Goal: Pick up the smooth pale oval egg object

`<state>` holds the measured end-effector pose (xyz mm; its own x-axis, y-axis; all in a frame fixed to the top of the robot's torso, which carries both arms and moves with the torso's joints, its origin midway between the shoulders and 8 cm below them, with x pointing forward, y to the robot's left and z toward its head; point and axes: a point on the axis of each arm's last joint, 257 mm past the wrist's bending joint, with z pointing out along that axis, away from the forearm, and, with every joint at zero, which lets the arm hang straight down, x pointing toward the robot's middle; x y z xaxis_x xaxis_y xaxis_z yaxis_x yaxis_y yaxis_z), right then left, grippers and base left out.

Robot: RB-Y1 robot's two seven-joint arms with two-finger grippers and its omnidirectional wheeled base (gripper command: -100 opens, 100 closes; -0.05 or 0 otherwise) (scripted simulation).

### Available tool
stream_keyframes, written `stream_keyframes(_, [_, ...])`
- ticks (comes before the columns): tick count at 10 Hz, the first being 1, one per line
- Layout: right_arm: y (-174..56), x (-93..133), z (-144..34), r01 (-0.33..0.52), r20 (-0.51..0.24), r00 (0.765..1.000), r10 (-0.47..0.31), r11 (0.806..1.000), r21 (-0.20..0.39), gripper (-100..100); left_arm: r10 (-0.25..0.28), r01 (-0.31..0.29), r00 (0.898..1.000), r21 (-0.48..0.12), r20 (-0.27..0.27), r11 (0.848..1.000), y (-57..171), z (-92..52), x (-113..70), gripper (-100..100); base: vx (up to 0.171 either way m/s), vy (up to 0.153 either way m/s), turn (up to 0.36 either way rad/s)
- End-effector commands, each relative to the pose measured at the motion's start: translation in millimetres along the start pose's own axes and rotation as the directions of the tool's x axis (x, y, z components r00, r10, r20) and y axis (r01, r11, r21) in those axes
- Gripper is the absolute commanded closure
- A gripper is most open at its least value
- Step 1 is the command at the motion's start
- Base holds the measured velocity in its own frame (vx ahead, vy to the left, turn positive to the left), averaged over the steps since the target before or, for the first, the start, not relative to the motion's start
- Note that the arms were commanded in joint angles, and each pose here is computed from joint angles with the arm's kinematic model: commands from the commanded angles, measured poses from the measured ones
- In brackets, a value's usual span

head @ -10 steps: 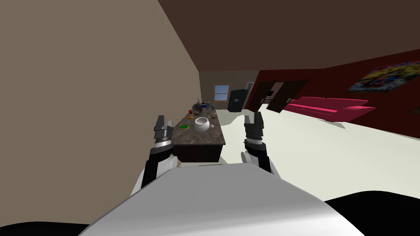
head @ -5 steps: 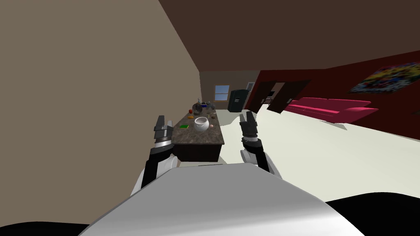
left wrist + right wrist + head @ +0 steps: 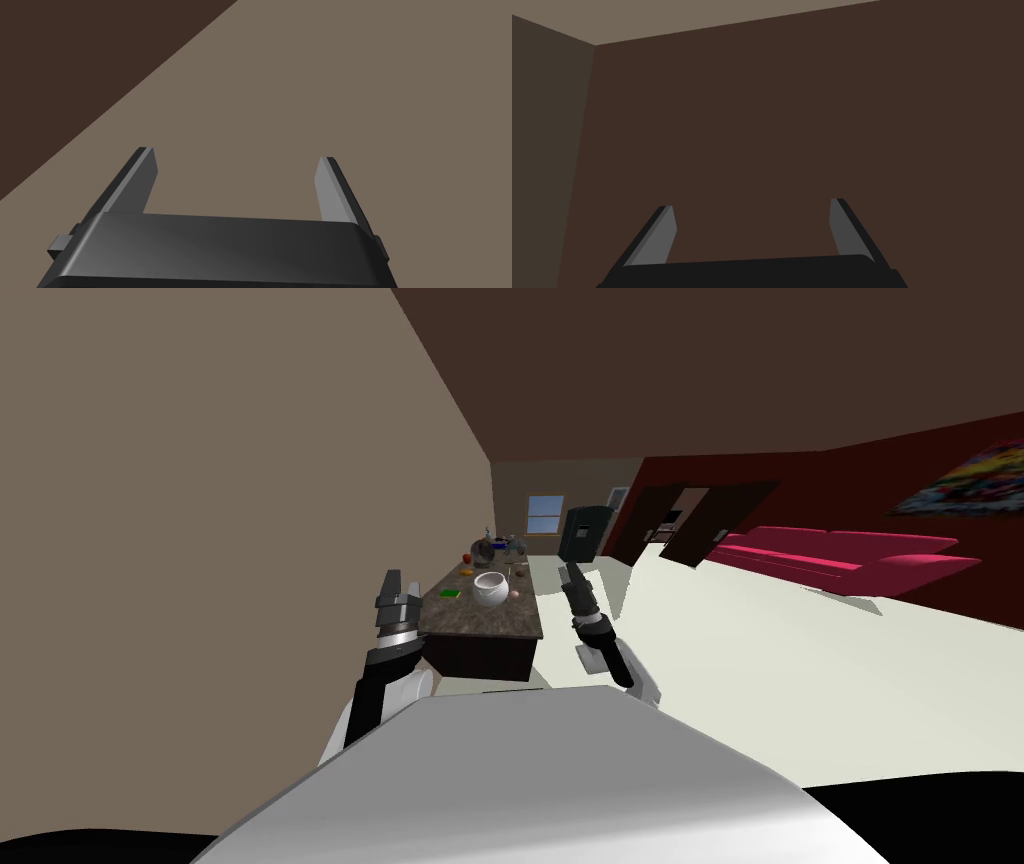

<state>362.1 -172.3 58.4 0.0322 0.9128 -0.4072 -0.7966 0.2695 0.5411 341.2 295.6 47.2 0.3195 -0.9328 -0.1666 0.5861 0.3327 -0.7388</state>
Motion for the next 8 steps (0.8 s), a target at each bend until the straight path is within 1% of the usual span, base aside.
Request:
stream_keyframes(1, [-2.3,4.9,6.6,-0.004,-0.031,1.0,0.004,1.0,-0.008,-100,0.0,0.0,1.0,0.0,0.0,1.0,0.0,0.0,0.0,0,-0.036,-0.051,0.03])
stream_keyframes(3, [-19.1,37.8,11.7,-0.004,-0.138,0.99,0.004,1.0,-0.001,-100,0.0,0.0,1.0,0.0,0.0,1.0,0.0,0.0,0.0,0,-0.033,-0.054,0.094])
stream_keyframes(4, [-27.4,55.2,15.4,0.005,-0.195,0.981,-0.006,1.0,-0.004,-100,0.0,0.0,1.0,0.0,0.0,1.0,0.0,0.0,0.0,0,-0.05,-0.07,0.174])
stream_keyframes(5, [-27.8,55.6,18.4,0.006,-0.196,0.981,-0.008,1.0,-0.01,-100,0.0,0.0,1.0,0.0,0.0,1.0,0.0,0.0,0.0,0,-0.032,-0.054,0.055])
stream_keyframes(6, [-39.7,73.7,19.1,0.022,-0.256,0.966,-0.022,1.0,-0.005,-100,0.0,0.0,1.0,0.0,0.0,1.0,0.0,0.0,0.0,0,-0.032,-0.04,0.088])
stream_keyframes(8, [-57.1,107.0,18.5,0.065,-0.373,0.926,-0.066,0.998,-0.016,-100,0.0,0.0,1.0,0.0,0.0,1.0,0.0,0.0,0.0,0,-0.05,-0.053,0.206])
